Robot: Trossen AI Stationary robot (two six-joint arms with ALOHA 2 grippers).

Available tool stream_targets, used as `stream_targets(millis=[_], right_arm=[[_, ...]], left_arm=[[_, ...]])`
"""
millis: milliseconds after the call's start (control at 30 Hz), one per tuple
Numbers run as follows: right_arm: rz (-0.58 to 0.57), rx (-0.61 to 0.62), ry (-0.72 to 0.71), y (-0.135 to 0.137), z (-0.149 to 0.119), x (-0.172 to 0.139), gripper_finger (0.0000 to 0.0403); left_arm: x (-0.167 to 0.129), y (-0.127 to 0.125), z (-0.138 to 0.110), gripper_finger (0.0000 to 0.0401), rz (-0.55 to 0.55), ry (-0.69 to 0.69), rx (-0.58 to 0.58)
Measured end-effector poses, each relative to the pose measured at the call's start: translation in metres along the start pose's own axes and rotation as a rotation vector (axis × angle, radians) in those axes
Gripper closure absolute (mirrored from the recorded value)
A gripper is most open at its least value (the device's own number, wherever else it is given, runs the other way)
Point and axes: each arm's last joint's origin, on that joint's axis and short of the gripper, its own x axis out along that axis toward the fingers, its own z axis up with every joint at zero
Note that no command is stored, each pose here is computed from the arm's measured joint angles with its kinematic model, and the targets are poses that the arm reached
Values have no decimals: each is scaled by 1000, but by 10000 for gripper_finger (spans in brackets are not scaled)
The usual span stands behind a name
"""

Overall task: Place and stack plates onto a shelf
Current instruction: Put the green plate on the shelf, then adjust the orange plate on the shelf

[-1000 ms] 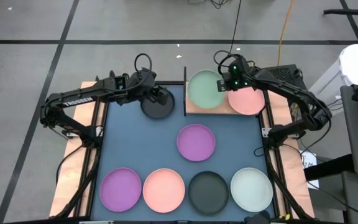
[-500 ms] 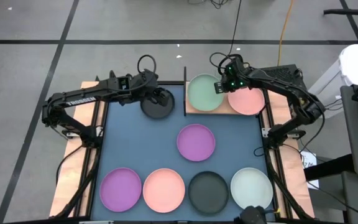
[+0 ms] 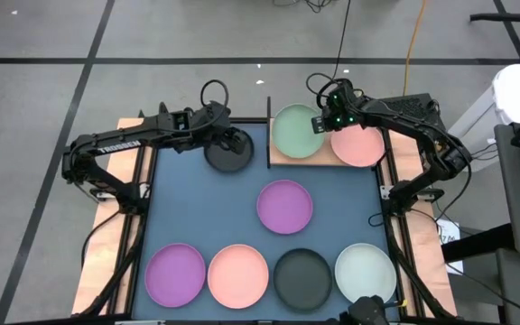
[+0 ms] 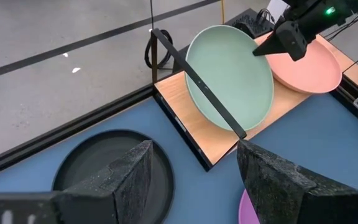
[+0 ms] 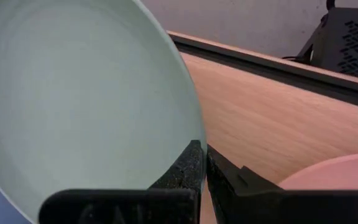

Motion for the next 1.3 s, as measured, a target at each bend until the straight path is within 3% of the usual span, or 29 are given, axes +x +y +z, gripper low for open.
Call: stream_targets(millis=[233, 700, 933, 1133, 1300], right_arm=[[-18, 71, 46, -6, -14, 9, 399], [6, 93, -4, -5, -9, 8, 354], [68, 86, -47, 0, -10, -20, 342], [-117, -3, 5, -8, -29, -60, 350], [-199, -50, 69, -13, -38, -65, 378]], left_arm=[[0, 0, 0, 164, 0, 0, 0], [0, 0, 0, 164, -1, 2, -26], [4, 1, -5, 164, 7, 18, -19], [17, 2, -23, 164, -13, 102, -39], [27, -1, -36, 164, -68, 133, -26]])
